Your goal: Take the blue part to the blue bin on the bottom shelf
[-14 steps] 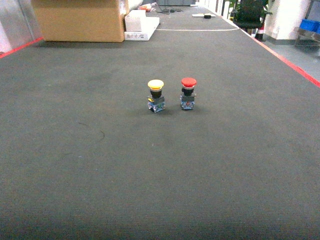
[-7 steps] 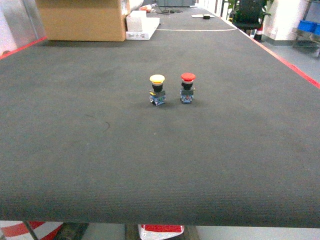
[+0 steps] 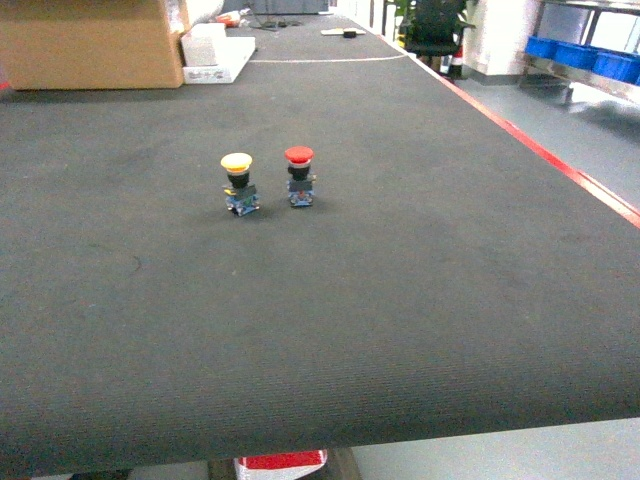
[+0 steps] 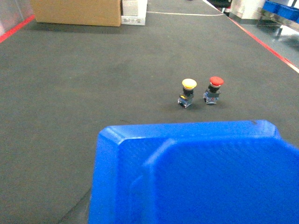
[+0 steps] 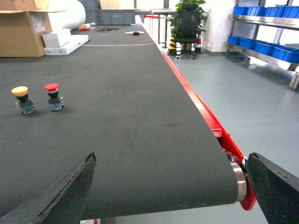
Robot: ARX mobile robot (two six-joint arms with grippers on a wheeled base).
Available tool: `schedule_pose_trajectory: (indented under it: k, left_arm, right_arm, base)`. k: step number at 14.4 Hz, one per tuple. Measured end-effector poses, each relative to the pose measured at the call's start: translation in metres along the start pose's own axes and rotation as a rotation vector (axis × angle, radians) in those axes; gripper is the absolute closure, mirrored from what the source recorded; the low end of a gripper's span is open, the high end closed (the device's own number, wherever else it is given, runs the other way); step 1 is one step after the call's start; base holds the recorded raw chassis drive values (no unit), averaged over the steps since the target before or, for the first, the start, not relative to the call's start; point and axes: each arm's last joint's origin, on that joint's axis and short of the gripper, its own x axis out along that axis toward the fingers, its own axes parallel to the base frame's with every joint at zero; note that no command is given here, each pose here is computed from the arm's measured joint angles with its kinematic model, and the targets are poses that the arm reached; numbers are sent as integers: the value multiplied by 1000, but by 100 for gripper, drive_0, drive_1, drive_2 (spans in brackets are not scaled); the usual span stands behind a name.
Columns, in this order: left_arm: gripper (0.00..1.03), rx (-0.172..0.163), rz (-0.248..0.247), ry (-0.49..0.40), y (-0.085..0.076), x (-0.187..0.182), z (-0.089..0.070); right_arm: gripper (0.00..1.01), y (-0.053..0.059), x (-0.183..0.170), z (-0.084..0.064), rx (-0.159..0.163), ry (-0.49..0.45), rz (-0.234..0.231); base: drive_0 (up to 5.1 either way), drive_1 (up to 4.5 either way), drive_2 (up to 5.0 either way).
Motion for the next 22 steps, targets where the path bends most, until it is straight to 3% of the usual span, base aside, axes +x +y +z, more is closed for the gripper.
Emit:
schedule_pose_trajectory:
  k: [22]
  left_arm:
    - [59, 0, 0, 1, 0, 0, 0]
  right_arm:
    - [3, 0, 0, 0, 0, 0, 0]
  base:
    - [-159, -159, -159]
